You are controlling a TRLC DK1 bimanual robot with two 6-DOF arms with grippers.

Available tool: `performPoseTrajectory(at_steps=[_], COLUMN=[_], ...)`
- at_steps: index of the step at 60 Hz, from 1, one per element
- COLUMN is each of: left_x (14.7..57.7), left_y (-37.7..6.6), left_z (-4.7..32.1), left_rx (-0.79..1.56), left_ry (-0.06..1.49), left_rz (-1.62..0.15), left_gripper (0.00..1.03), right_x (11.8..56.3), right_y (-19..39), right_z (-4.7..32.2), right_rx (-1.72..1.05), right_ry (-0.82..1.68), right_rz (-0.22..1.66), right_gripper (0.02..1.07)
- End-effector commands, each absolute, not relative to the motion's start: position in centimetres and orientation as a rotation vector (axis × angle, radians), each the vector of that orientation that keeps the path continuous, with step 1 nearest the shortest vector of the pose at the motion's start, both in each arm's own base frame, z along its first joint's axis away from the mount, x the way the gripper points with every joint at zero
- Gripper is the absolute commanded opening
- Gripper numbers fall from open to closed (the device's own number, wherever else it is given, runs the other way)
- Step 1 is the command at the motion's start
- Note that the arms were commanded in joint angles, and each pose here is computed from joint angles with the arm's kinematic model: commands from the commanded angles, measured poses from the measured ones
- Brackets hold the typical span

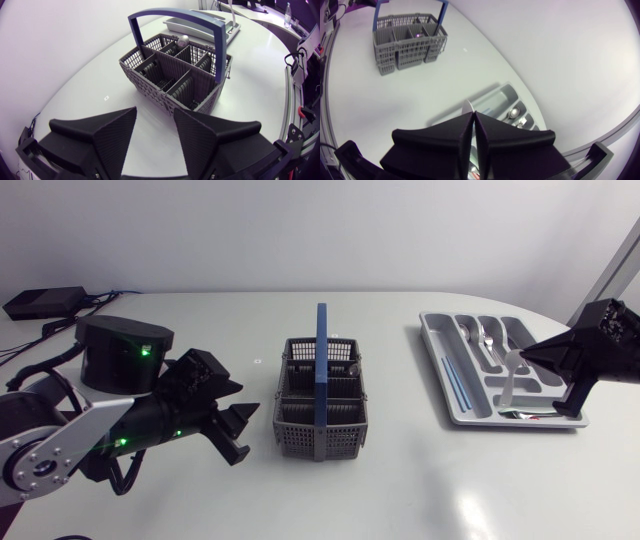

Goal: Unload the cutlery basket into the drawer organizer.

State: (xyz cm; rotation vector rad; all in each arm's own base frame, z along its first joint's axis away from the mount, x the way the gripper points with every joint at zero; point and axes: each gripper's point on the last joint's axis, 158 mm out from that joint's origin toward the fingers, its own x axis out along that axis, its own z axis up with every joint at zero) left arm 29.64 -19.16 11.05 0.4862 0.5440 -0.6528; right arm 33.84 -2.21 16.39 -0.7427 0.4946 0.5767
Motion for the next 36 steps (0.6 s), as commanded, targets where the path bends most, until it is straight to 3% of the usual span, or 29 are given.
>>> performPoseTrajectory(at_steps=[1,27,36], left_x=[29.0,29.0,29.0], left_y=[-18.9,-20.2,-20.1], left_z=[10.1,9.7,9.8], left_rx=[0.507,0.533,0.536], left_ry=[0.561,0.567,0.568], left_rz=[-0.658,-0.663,-0.660], left_gripper=[0.54,0.54,0.54], right_x=[34.5,36.2,36.9], right_y=[-4.8,-16.4,-18.0], right_z=[15.7,9.2,7.1], right_rx=[-0.833,-1.087,-1.154], right_ry=[0.506,0.725,0.762], right_rz=[0.585,0.487,0.473], right_gripper=[0.12,0.12,0.12])
